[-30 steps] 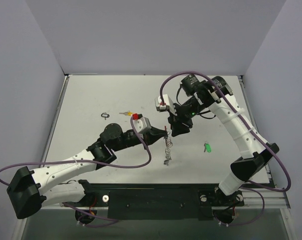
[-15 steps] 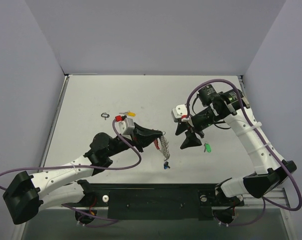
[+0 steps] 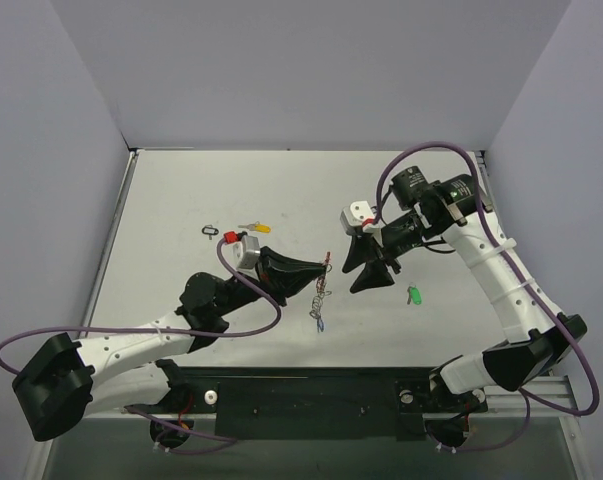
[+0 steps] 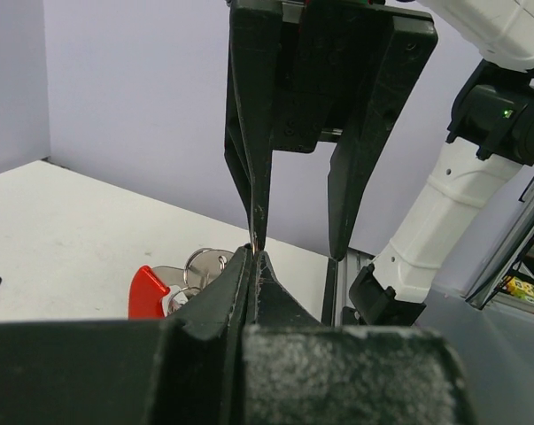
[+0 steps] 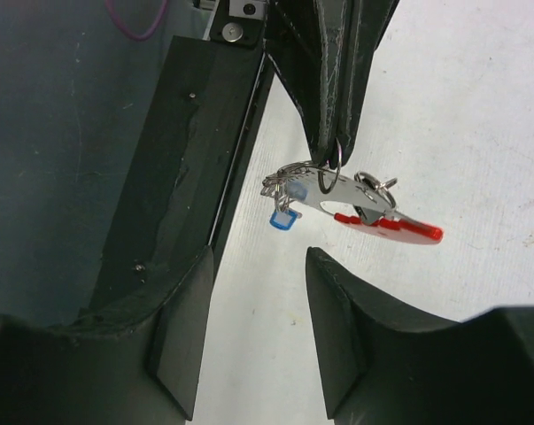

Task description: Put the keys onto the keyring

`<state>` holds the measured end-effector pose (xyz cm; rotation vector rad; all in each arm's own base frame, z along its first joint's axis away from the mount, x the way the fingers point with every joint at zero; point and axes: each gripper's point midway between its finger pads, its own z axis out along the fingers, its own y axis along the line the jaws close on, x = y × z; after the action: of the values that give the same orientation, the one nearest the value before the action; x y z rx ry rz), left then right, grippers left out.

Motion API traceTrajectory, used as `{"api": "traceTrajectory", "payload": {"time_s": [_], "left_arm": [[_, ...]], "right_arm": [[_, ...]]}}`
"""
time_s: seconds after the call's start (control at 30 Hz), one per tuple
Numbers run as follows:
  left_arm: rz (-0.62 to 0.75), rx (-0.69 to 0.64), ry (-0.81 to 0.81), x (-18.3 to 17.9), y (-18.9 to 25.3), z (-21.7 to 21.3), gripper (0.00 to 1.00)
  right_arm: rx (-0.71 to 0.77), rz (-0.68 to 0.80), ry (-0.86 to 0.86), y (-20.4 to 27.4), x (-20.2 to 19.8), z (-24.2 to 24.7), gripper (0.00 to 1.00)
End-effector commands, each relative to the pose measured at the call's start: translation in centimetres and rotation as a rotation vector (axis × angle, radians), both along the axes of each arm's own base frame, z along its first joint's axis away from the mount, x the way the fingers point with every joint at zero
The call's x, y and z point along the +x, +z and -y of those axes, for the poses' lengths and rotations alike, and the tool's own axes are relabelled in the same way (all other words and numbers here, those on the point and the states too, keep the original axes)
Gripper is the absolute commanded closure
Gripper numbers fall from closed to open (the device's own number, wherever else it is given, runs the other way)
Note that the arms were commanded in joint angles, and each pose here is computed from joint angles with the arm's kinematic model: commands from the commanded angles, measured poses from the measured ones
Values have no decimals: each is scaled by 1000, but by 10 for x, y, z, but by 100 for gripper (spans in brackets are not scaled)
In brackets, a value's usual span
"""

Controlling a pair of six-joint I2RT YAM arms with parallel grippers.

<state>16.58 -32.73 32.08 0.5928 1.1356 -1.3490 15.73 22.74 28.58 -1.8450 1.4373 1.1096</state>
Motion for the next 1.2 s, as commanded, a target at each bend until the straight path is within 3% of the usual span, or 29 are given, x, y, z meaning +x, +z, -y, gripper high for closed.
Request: {"api": "traceTrajectory", "payload": {"time_s": [0.0, 0.7, 0.97, 1.07, 1.17], "left_arm": [[37, -131, -10, -3, 32, -7, 100], [34, -121, -10, 3, 32, 5, 100], [33, -122, -9, 3, 32, 6, 100], [33, -124, -9, 3, 32, 7, 100], [34, -125, -11, 2, 32, 6, 100]], "right_arm": [[55, -72, -3, 10, 0, -12, 59], [38, -137, -21, 10, 5, -29, 72], [28, -142, -33, 8, 8, -32, 85], [22, -145, -43, 8, 10, -32, 100], [2, -148, -65, 7, 12, -31, 100]]}}
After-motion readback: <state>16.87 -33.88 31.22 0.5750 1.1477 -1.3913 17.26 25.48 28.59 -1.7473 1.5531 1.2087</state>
